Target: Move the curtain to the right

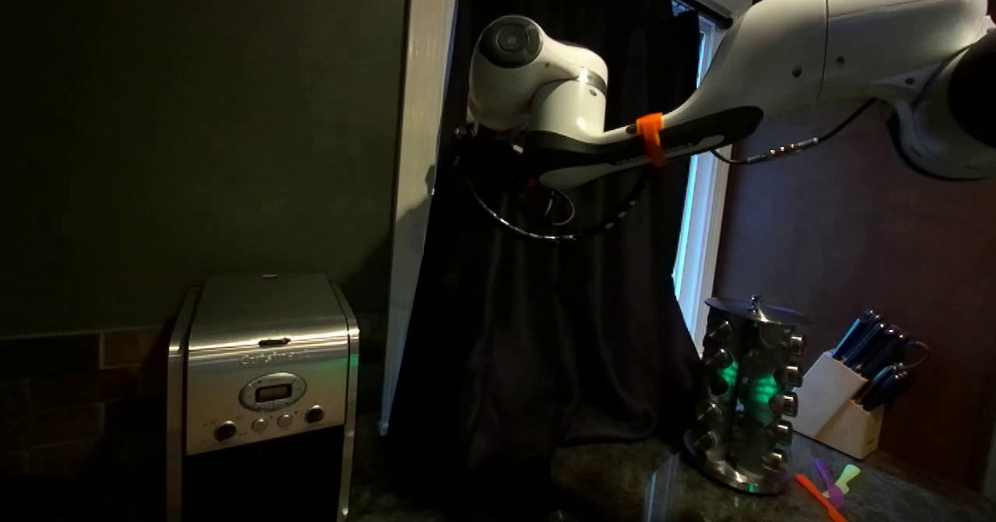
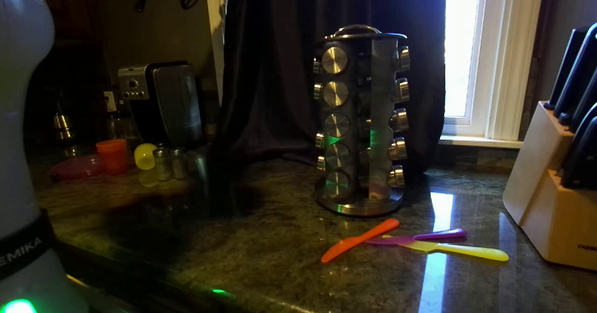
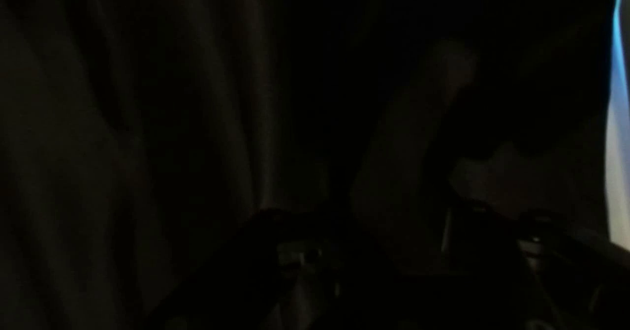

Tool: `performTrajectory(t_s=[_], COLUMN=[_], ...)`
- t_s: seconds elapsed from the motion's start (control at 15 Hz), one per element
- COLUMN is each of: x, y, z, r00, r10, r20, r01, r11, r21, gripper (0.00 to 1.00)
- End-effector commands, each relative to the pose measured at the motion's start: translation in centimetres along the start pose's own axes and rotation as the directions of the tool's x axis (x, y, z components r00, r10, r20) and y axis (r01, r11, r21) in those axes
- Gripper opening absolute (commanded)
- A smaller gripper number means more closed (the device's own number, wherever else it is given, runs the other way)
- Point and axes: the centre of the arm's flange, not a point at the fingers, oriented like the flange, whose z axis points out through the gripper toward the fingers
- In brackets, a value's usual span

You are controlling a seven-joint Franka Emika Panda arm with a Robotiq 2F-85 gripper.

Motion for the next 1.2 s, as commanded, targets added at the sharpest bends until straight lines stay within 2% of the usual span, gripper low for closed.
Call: performTrajectory(t_s=[0.0, 0.07, 0.13, 0.6, 1.13], x=[0.2, 0.3, 0.3, 3.0, 6.1], y=[-0.1, 0.0, 0.0, 1.8, 8.2], z=[0.6, 0.7, 0.7, 2.5, 6.6], r00=[1.000, 1.000, 1.000, 0.999, 0.995], r10=[-0.007, -0.007, -0.008, 0.037, 0.093], r20=[-0.002, -0.002, -0.003, -0.024, -0.035], r01=[0.007, 0.007, 0.008, -0.039, -0.098], r11=[1.000, 1.000, 1.000, 0.997, 0.970], r21=[0.008, 0.005, 0.001, -0.067, -0.223], gripper=[0.12, 0.04, 0.00, 0.00, 0.00])
